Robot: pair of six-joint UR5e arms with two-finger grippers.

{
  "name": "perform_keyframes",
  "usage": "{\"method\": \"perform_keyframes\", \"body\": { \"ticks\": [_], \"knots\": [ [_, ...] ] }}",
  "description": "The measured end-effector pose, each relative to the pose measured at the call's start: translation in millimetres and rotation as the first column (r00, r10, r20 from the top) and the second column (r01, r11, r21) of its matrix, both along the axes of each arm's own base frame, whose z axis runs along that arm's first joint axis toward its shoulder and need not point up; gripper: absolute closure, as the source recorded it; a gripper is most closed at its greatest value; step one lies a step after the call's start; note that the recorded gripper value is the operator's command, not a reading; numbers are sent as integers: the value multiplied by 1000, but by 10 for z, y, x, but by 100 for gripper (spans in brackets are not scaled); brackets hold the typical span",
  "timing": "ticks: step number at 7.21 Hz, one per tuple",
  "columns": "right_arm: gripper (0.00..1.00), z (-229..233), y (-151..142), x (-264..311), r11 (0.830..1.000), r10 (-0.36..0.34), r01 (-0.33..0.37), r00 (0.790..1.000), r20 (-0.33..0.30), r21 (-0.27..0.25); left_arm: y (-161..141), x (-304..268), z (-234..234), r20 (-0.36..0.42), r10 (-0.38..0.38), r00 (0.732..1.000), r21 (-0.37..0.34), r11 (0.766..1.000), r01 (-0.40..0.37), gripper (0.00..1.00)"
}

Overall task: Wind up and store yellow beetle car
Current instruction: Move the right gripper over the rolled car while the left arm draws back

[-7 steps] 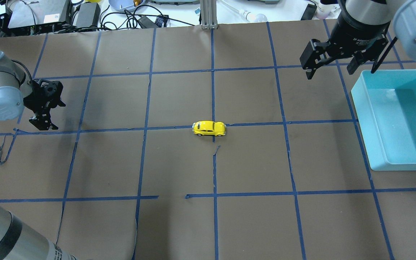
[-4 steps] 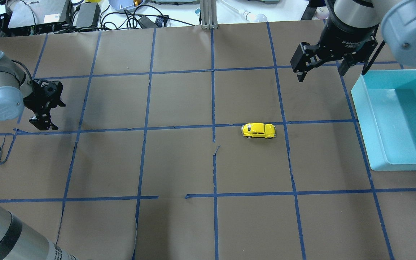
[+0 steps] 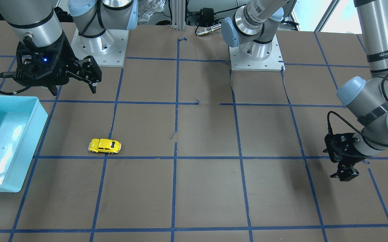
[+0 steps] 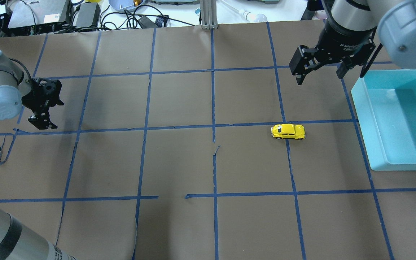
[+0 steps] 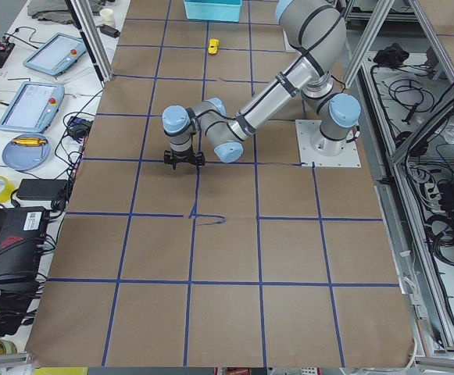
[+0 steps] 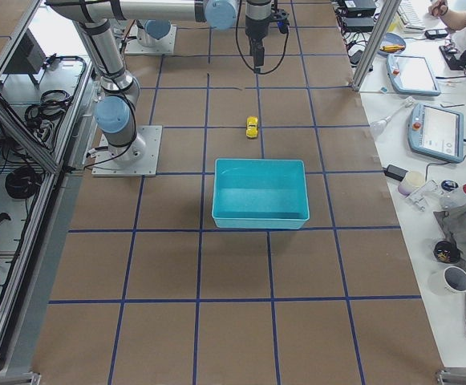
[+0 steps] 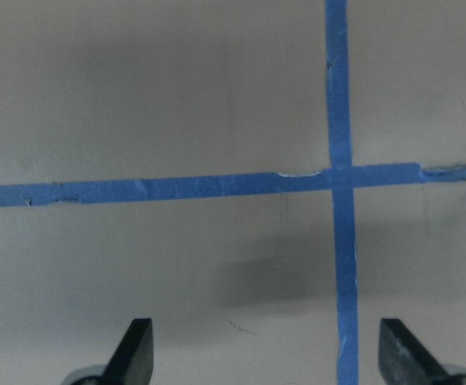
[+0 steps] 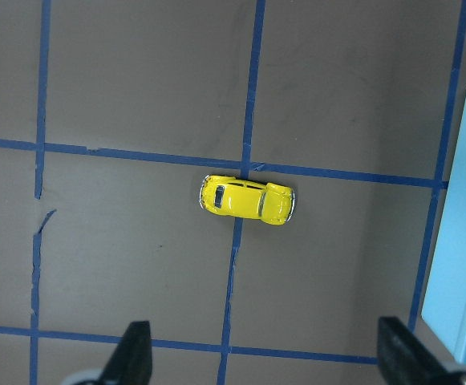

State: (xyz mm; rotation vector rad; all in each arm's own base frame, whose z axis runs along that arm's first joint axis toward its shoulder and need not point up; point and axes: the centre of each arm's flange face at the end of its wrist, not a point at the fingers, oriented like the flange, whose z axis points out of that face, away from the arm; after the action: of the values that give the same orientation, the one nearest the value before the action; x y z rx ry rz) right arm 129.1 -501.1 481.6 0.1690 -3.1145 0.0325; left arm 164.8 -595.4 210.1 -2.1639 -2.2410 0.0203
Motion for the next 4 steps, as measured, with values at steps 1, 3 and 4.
{"method": "perform_keyframes", "body": {
  "ticks": [1, 3, 4],
  "knots": [
    [0, -28, -11, -11, 1000, 2, -2, 1000, -7, 6, 14, -125, 131, -4, 129, 992, 7, 992, -129, 0],
    [0, -199, -60, -48, 994, 99, -98, 995, -19, 36, 31, -672, 630, -7, 482, 876, -11, 876, -482, 0],
    [0, -343, -78, -62, 975, 219, -217, 976, -25, 46, 14, -1167, 920, -20, 645, 764, -36, 764, -645, 0]
  ]
}}
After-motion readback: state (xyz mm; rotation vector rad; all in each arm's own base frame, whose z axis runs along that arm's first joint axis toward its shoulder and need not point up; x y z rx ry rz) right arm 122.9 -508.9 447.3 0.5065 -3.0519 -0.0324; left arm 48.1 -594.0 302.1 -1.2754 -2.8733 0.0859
